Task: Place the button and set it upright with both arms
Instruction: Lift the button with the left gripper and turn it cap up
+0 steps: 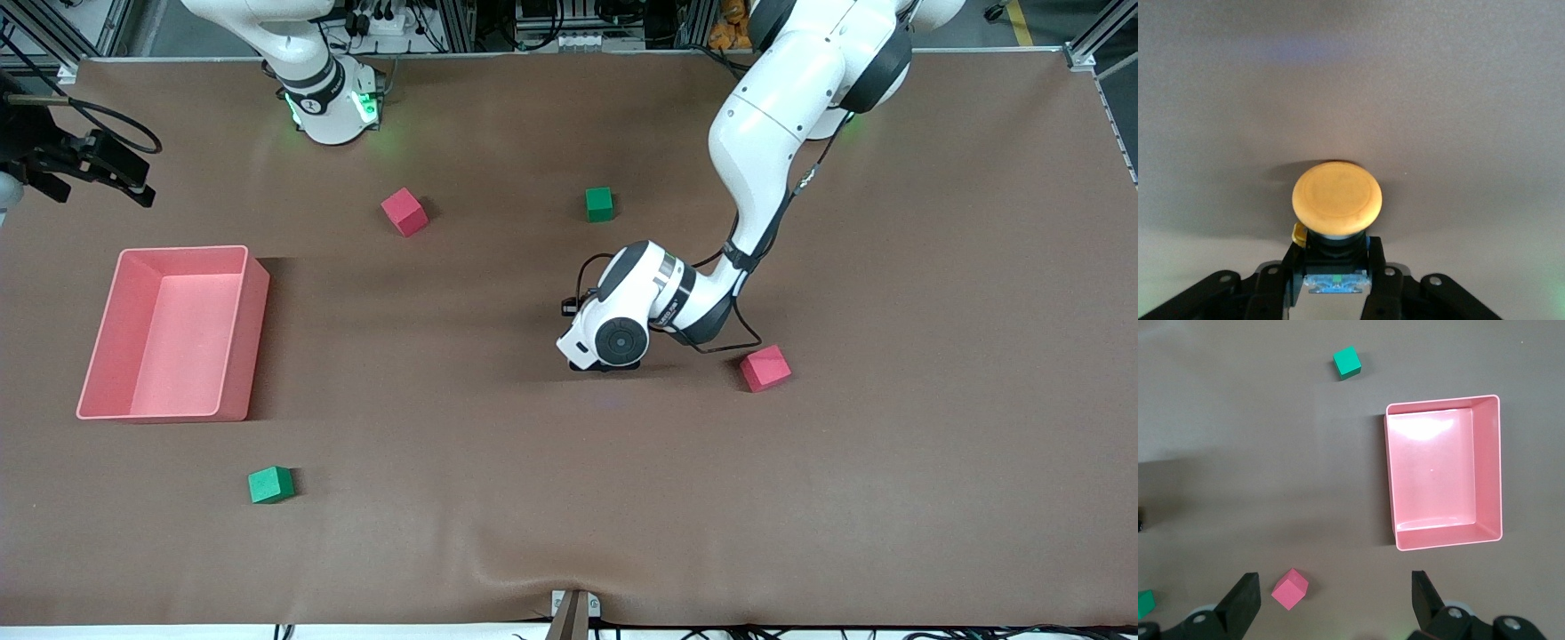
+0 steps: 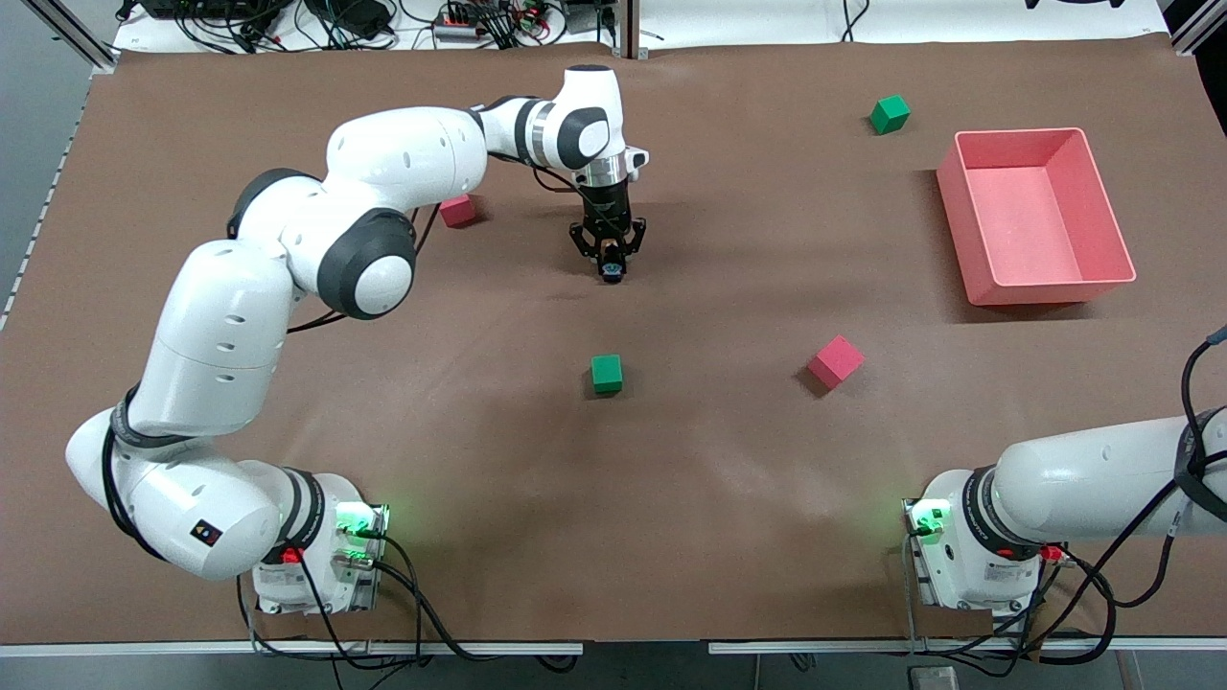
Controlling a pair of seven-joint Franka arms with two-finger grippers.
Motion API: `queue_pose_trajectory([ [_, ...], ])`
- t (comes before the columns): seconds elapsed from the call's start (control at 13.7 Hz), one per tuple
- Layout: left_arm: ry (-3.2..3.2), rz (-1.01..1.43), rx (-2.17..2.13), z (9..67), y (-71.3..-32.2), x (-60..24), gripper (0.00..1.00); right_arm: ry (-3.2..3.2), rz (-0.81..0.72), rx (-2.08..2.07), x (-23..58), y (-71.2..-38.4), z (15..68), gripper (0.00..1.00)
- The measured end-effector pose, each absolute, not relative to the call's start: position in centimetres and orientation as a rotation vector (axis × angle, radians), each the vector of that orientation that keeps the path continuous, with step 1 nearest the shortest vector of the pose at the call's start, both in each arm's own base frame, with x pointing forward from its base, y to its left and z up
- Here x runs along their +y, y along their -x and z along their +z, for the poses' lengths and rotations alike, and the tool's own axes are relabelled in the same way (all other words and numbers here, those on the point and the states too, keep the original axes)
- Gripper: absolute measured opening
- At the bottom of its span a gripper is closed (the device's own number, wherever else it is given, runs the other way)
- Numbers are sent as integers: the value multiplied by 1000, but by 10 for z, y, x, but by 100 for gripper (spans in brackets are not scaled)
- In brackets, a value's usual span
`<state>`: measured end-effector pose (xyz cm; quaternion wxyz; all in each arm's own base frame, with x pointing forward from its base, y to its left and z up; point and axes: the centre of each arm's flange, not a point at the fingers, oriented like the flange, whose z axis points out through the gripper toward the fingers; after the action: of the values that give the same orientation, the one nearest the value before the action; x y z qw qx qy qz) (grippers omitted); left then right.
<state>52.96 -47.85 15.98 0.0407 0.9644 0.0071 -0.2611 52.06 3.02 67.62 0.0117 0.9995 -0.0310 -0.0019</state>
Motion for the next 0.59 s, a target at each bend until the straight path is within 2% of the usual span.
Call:
queue_pose_trajectory([
  [0.59, -2948, -688, 319, 201, -546, -491, 41, -3118, -4, -96, 31, -521, 677, 100],
])
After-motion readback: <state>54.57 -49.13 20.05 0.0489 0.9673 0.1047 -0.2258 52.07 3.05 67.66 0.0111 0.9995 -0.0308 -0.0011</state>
